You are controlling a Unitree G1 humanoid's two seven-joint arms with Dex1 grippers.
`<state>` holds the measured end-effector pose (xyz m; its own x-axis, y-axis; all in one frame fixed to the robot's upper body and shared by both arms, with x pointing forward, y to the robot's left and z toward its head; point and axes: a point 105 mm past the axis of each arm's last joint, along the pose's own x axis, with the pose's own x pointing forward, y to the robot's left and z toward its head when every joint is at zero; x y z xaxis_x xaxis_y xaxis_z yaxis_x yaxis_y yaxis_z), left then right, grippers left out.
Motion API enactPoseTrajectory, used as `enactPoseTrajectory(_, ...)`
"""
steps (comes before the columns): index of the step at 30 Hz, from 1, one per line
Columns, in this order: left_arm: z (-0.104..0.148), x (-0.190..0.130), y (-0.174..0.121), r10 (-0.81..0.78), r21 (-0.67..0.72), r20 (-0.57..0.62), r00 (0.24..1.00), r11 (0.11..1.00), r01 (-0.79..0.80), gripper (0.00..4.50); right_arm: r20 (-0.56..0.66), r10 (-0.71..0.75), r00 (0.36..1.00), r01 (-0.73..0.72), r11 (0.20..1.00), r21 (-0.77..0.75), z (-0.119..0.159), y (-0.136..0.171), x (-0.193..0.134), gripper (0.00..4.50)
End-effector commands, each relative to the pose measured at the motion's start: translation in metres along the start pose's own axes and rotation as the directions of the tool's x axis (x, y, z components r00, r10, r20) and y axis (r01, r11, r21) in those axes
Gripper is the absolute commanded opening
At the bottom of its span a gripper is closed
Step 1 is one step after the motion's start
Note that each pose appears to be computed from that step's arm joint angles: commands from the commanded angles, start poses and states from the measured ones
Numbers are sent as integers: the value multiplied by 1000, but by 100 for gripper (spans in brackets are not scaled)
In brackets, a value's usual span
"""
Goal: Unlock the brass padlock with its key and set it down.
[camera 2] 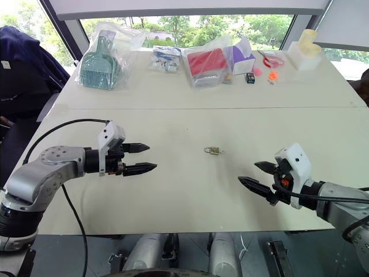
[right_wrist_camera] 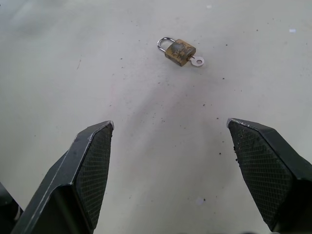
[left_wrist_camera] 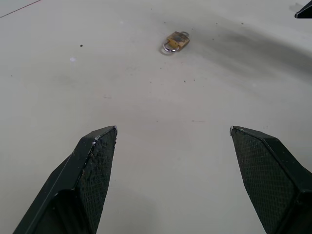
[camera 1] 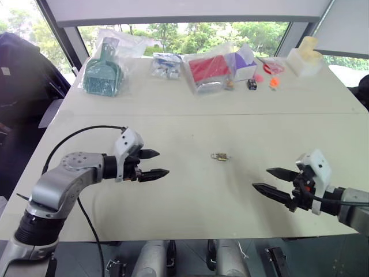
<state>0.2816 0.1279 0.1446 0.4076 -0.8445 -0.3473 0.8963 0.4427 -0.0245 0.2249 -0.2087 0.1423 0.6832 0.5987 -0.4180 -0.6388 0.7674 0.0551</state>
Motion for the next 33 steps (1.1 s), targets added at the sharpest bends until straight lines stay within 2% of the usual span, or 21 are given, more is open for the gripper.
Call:
enactPoseTrajectory(1, 11, 0, -2, -9, 48, 34, 999, 999, 7, 385, 33, 5, 999, -4, 999, -37, 9, 3, 0, 386)
enactPoseTrajectory(16, 10, 0, 6, 13, 63, 22, 1000, 998, -15, 385, 39, 11, 999, -10, 999, -37, 10, 3, 6, 386)
enactPoseTrajectory(22, 22, 9, 37, 48, 279, -48, 998, 960, -33, 385, 67, 1, 998, 1, 1000, -30, 15, -2, 17, 386)
enactPoseTrajectory(27, 51, 41, 45, -72, 410, -71, 995, 907, 95, 385, 76, -58, 995, 60, 998, -23, 14, -12, 12, 386)
enactPoseTrajectory(30, 72, 81, 36, -196, 462, -64, 978, 863, 204, 385, 96, -107, 990, 109, 994, -18, 14, -15, 9, 386)
enactPoseTrajectory(33, 68, 118, 23, -298, 481, -137, 945, 814, 326, 385, 114, -139, 984, 141, 990, -9, 12, -13, 10, 386)
